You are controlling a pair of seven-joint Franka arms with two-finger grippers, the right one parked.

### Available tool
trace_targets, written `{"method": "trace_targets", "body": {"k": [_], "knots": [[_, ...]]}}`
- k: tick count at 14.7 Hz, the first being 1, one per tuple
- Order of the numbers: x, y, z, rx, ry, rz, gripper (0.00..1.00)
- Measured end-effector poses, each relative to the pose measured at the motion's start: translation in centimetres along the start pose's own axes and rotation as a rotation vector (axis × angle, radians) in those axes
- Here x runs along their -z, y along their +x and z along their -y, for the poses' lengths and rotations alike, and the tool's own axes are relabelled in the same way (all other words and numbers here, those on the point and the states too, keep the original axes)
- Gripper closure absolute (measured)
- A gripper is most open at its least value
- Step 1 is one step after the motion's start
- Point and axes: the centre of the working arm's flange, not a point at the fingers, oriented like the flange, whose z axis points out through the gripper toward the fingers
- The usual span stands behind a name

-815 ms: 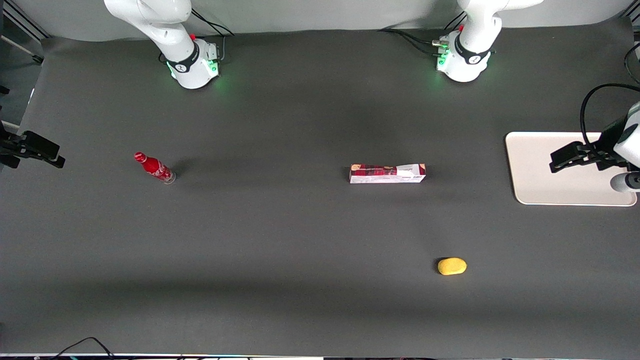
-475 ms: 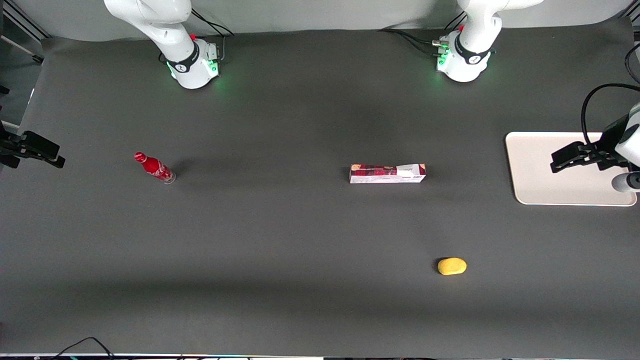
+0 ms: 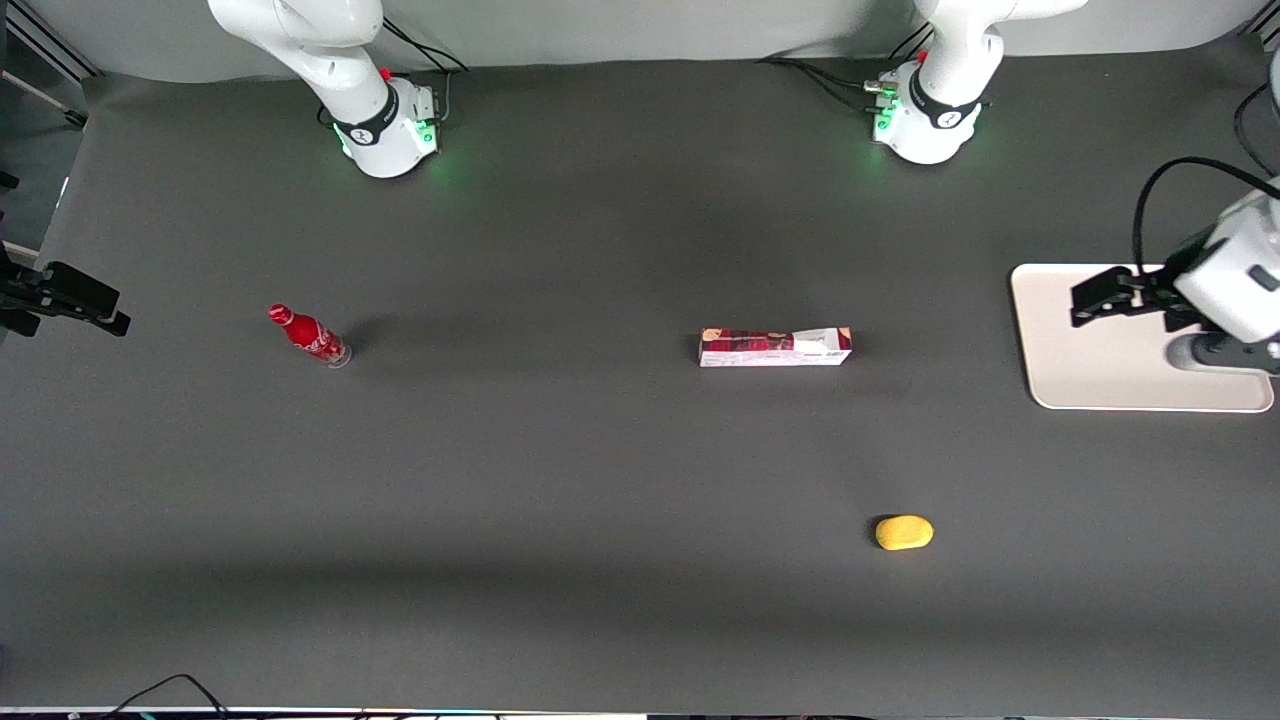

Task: Place red cookie box on tray
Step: 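Move the left gripper from the tray area toward the red cookie box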

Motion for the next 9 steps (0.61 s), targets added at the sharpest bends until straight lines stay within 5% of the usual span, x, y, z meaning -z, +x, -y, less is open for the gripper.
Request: {"method": "trace_targets", "body": {"k": [6,9], "knots": [[-3.1,1.4,-7.5,-0.648,-0.005,0.053,0.0],[-6.2,1.5,-10.6,-0.831,-0.01,0.098,0.0]]}}
